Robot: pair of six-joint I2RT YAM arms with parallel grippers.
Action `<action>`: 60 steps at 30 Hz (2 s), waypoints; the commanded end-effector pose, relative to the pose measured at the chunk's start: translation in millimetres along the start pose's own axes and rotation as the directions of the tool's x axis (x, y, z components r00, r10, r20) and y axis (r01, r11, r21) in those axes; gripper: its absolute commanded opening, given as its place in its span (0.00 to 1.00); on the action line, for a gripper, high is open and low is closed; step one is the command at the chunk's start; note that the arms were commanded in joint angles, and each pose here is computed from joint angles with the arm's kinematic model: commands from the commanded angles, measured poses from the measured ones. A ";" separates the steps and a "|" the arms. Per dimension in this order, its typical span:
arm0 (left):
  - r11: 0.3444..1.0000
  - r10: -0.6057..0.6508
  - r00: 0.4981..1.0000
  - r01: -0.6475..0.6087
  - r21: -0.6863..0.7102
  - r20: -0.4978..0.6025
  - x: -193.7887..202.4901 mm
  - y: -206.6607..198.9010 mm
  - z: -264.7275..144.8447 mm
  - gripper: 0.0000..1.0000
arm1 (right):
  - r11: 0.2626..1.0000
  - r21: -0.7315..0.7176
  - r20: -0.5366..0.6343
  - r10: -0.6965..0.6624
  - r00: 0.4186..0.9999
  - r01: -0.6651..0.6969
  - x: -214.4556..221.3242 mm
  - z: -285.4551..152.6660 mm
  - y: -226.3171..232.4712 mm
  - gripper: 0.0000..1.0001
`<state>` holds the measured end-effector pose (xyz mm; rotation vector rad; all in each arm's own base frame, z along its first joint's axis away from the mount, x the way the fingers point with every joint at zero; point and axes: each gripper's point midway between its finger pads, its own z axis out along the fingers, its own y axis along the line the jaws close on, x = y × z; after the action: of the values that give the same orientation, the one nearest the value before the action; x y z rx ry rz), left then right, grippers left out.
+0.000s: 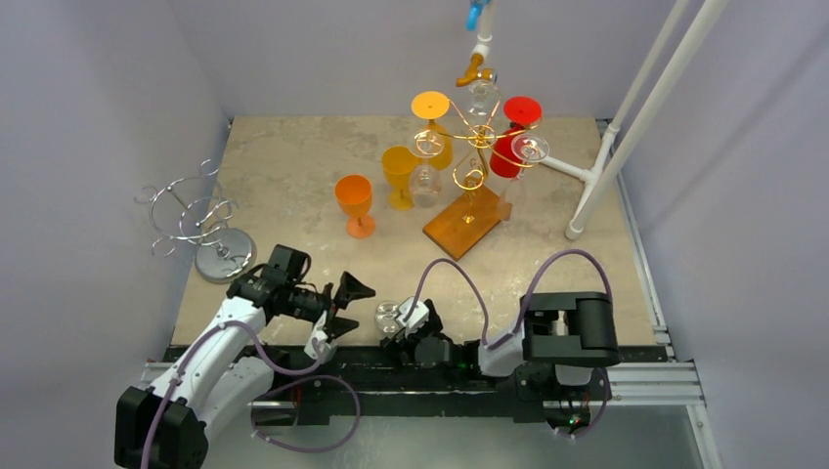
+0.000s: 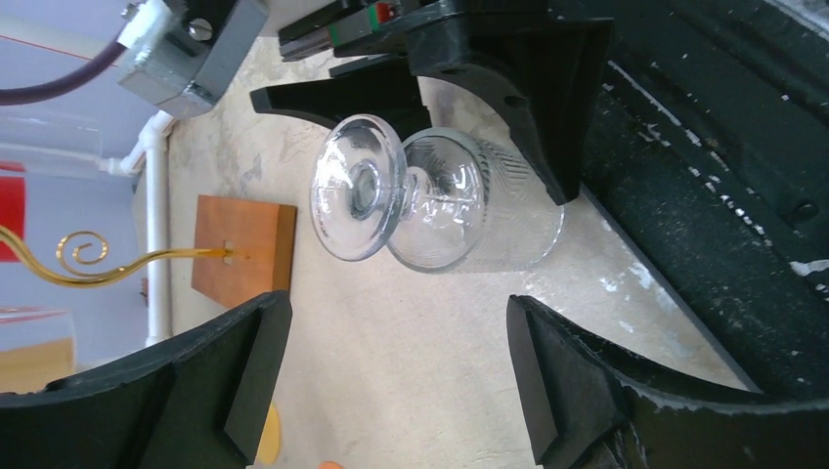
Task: Place the wine glass upside down on the wine glass rack
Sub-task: Pick up the wine glass at the center of the board, then place the wine glass at the wine rack.
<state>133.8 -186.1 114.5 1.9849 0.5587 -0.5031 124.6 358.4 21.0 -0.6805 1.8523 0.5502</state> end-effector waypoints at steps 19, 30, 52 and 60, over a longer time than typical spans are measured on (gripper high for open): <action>0.895 0.442 0.890 -0.445 -0.008 -0.108 -17.7 46.1 -22.9 0.85 | 0.999 0.049 0.291 -0.034 0.956 0.020 -37.0 15.3 -7.8 0.56; 0.889 0.445 0.889 -0.453 -0.063 -0.106 -31.8 64.6 -29.8 0.84 | 0.977 -0.179 0.214 -0.073 0.974 0.112 -91.0 -18.8 32.6 0.26; 0.895 0.254 0.923 -0.337 -0.293 -0.288 -93.6 149.3 -102.2 0.90 | 0.833 -0.552 -0.047 -0.063 0.997 0.026 -201.5 -103.1 74.5 0.12; 0.927 0.262 0.935 -0.312 -0.207 -0.237 -112.6 123.3 -98.7 0.94 | 0.806 -0.592 -0.037 -0.014 0.999 -0.010 -239.2 -109.2 81.8 0.06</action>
<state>149.9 -165.9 309.4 1.8433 0.4759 0.0352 71.9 382.3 242.3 -1.1446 1.7868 1.0260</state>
